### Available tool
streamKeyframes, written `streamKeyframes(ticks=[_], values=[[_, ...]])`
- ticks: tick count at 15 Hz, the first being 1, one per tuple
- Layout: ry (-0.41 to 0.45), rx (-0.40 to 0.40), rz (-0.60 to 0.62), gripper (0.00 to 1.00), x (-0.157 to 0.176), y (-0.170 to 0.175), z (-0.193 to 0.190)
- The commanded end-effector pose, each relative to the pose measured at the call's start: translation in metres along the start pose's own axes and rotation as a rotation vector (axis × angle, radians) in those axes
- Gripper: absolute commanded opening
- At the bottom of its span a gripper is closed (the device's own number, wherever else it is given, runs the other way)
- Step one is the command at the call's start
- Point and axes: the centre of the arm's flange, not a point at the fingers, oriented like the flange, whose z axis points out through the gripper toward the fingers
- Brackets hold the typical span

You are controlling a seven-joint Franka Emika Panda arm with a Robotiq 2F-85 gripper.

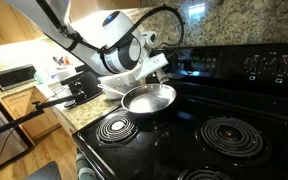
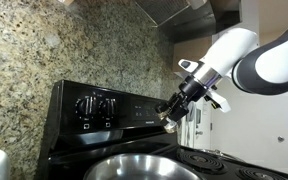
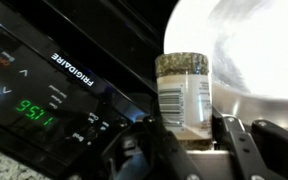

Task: Pick up the spice bottle from the stove, shake it above the pan, then put it back on the stove

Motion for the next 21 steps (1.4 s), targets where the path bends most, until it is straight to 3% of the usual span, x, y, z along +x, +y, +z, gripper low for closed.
streamKeyframes(ticks=[1, 4, 15, 21], values=[[0.083, 0.083, 0.064, 0.18, -0.002, 0.029, -0.001], [0.119, 0.096, 0.107, 0.18, -0.001, 0.034, 0.003], [0.083, -0.036, 0.241, 0.18, -0.036, 0.096, 0.016], [0.169, 0.095, 0.308, 0.18, -0.039, 0.088, 0.039]])
